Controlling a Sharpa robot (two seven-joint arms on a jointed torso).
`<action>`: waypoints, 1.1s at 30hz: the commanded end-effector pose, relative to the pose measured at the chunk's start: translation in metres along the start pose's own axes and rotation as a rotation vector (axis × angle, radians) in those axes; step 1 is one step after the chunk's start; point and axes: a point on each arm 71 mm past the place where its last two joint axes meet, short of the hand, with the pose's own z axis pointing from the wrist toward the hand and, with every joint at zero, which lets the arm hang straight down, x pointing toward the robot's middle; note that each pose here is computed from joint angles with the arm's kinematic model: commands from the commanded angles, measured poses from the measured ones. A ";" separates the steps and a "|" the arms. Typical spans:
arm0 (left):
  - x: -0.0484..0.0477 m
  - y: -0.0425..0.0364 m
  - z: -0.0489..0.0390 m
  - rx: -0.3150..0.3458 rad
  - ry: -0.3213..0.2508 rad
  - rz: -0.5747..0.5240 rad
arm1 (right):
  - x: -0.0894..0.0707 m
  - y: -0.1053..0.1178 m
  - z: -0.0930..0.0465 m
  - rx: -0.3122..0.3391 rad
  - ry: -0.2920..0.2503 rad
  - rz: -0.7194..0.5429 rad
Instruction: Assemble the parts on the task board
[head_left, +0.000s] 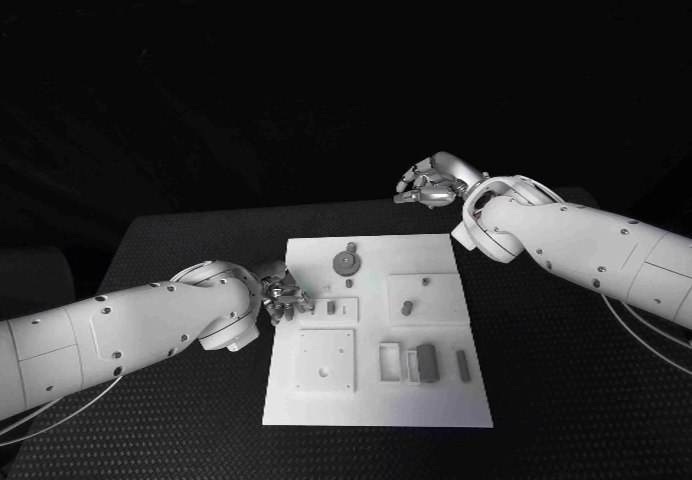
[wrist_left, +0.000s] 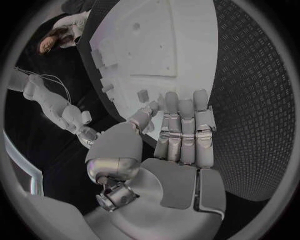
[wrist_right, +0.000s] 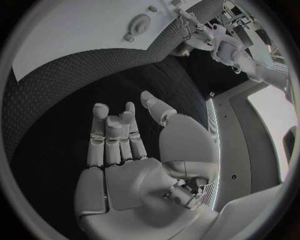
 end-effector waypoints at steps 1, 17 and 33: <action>-0.0006 0.0030 0.0004 0.002 0.003 -0.048 | 0.001 0.001 0.000 -0.012 0.013 0.001; -0.0120 0.0057 0.0068 -0.013 0.129 -0.029 | 0.001 0.000 0.000 -0.009 0.015 0.001; -0.0156 -0.0124 0.0129 -0.016 0.188 0.062 | 0.003 0.002 0.001 -0.011 0.018 0.001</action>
